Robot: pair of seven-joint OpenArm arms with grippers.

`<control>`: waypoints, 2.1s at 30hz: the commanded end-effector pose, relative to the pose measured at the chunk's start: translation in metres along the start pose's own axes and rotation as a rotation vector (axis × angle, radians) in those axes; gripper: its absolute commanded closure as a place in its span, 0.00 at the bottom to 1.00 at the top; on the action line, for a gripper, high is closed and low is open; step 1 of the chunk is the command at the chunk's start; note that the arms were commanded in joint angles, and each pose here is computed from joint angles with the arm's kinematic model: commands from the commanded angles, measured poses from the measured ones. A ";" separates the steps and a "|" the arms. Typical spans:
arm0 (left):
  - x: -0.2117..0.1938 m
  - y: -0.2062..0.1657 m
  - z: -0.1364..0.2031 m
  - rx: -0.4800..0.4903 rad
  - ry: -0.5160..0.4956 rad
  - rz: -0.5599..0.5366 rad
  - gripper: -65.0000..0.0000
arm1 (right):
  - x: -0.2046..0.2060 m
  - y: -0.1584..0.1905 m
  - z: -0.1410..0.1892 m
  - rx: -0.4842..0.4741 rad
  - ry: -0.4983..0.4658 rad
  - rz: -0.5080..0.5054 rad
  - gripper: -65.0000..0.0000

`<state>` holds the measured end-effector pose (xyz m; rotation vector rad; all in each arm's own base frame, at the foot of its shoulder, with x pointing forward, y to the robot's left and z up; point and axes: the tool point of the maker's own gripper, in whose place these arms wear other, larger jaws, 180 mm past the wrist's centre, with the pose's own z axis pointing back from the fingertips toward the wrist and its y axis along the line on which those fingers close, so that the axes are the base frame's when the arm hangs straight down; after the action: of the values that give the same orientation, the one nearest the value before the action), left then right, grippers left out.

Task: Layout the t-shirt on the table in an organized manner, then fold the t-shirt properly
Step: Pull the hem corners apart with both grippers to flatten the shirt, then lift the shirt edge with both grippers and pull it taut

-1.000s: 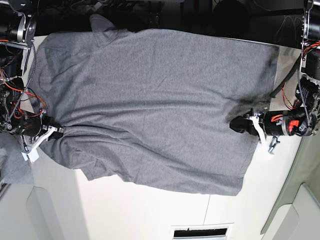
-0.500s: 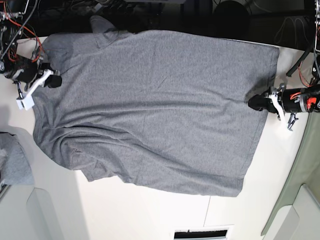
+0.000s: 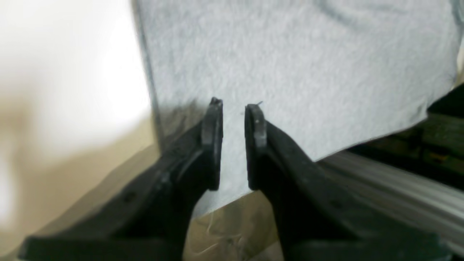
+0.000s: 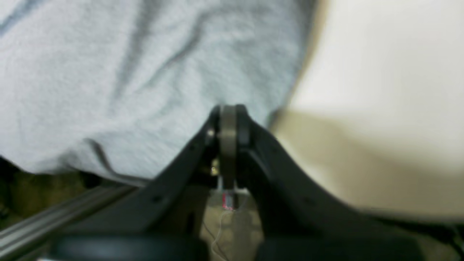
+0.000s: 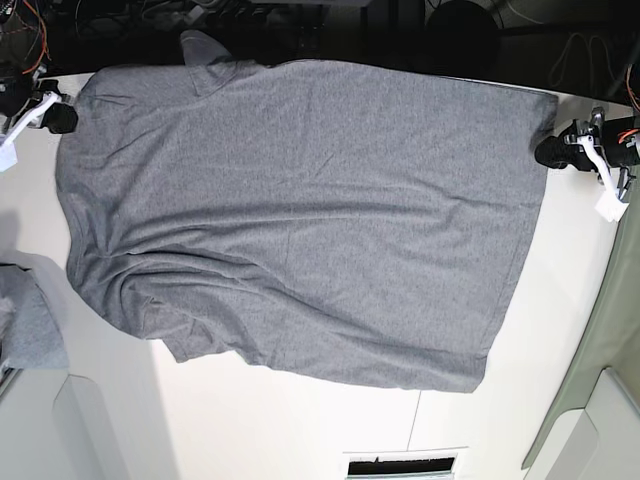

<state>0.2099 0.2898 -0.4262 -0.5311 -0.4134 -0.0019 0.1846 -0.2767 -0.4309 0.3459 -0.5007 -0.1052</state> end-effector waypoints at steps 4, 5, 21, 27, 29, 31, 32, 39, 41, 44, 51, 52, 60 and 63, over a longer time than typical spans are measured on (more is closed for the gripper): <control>-0.004 -0.010 -0.015 -0.011 0.002 -0.018 0.78 | -0.014 -0.004 -0.018 -0.015 0.030 0.038 1.00; -0.009 -0.012 -0.021 -0.009 0.010 -0.018 0.78 | -0.020 -0.006 -0.023 -0.022 0.042 0.045 1.00; 0.021 -0.012 -0.064 0.092 -0.131 -0.122 0.78 | 0.052 -0.042 -0.066 -0.075 0.013 -0.020 1.00; 0.030 0.000 -0.070 0.096 -0.119 -0.064 0.78 | 0.082 -0.040 -0.067 -0.078 -0.029 -0.001 1.00; 0.030 -0.001 -0.070 0.091 -0.118 -0.058 0.78 | 0.086 -0.039 -0.067 -0.076 -0.036 0.000 1.00; 0.031 -0.004 -0.068 0.068 -0.117 -0.036 0.78 | 0.091 -0.037 -0.066 -0.065 -0.053 -0.007 1.00; 0.032 -0.007 -0.065 0.047 -0.116 -0.021 0.78 | 0.094 -0.036 -0.064 -0.060 -0.065 -0.009 1.00; 0.051 -0.029 -0.022 -0.057 -0.136 -0.057 0.74 | 0.108 -0.046 -0.030 -0.068 -0.131 -0.001 1.00; 0.052 -0.029 -0.008 -0.048 -0.133 -0.097 0.74 | 0.107 -0.051 -0.015 -0.085 -0.149 0.007 1.00; 0.050 -0.032 0.005 -0.046 -0.116 -0.134 0.66 | 0.104 -0.054 0.005 -0.096 -0.167 0.001 1.00; 0.014 -0.029 0.005 -0.050 -0.033 -0.102 0.50 | 0.028 -0.074 0.019 -0.146 -0.037 -0.055 0.95; 0.010 -0.028 0.005 -0.049 -0.025 -0.097 0.50 | 0.017 -0.075 0.020 -0.147 -0.016 -0.063 0.87; 0.010 -0.010 0.018 0.005 -0.063 -0.063 0.49 | -0.028 -0.071 0.025 -0.113 0.045 -0.099 0.66; 0.008 -0.005 0.017 0.025 -0.071 -0.056 0.49 | -0.025 -0.065 0.022 -0.084 0.026 -0.109 0.66</control>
<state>0.2020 0.2898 -0.4178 -0.4990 -0.4632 -0.0200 0.1446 -0.3319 -0.4558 0.3026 -0.4190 -0.2420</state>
